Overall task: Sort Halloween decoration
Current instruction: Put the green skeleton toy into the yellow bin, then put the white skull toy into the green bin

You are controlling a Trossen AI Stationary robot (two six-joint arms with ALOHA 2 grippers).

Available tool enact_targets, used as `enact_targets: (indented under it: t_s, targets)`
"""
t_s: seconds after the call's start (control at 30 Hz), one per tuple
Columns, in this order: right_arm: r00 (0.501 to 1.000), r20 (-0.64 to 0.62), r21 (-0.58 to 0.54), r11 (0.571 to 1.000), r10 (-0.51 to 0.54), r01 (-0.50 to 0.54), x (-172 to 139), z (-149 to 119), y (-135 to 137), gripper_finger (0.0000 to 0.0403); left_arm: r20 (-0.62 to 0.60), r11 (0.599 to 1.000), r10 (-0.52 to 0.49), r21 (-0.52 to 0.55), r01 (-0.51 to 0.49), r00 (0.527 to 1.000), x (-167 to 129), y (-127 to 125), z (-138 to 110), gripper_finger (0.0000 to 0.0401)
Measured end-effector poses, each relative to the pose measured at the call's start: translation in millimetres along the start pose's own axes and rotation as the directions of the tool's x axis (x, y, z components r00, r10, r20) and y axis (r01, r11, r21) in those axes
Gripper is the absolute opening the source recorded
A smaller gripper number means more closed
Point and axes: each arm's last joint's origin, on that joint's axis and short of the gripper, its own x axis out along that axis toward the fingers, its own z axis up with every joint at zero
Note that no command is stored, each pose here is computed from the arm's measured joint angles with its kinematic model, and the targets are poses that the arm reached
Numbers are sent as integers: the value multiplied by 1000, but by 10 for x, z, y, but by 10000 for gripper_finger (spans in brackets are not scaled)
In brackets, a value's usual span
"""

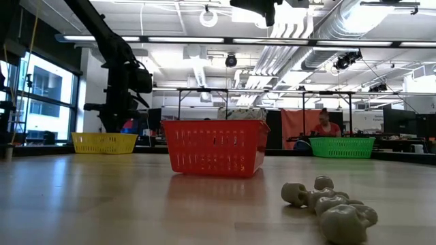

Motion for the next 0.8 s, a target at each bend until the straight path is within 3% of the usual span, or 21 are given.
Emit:
enact_targets:
  t_s: [0.37,0.53,0.7,0.8]
  targets:
    - [1000,0,0,1000,0,0,-1,1,0,209,-16,999,33,-5,-33,999,2,43,-14,142]
    - [1000,0,0,1000,0,0,-1,-1,0,209,15,999,-36,-18,36,999,-133,61,-22,160]
    - [1000,0,-7,1000,0,0,-1,-1,0,209,147,994,-100,-36,106,984,-465,130,-43,158]
    - [1000,13,-8,1000,2,-2,-1,11,2,209,291,985,-167,-2,175,942,-765,170,-67,155]
